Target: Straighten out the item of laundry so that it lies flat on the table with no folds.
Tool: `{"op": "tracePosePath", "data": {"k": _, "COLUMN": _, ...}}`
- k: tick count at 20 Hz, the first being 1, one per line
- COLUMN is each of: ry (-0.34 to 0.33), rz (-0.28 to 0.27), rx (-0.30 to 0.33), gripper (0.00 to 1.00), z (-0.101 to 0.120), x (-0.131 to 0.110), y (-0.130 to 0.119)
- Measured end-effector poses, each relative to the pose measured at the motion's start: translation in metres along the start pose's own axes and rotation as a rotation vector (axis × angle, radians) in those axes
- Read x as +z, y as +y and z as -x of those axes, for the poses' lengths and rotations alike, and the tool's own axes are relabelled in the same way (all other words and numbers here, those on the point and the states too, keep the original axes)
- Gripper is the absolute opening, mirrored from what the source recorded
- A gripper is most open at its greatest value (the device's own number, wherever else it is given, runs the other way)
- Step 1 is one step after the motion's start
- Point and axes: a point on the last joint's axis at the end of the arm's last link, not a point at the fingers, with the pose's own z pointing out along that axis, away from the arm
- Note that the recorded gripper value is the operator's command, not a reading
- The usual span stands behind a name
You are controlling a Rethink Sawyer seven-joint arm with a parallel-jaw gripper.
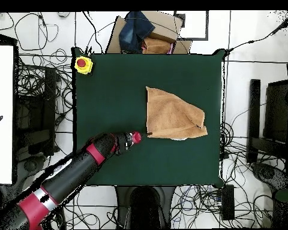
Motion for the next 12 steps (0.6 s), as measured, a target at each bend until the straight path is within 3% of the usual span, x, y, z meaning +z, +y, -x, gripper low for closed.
{"op": "tracePosePath", "data": {"k": 6, "ry": -0.006, "rz": -0.04, "rx": 0.027, "gripper": 1.0, "z": -0.016, "x": 0.026, "y": 0.03}}
{"op": "tracePosePath", "data": {"k": 12, "ry": -0.023, "rz": -0.076, "rx": 0.068, "gripper": 1.0, "z": -0.015, "x": 0.031, "y": 0.029}}
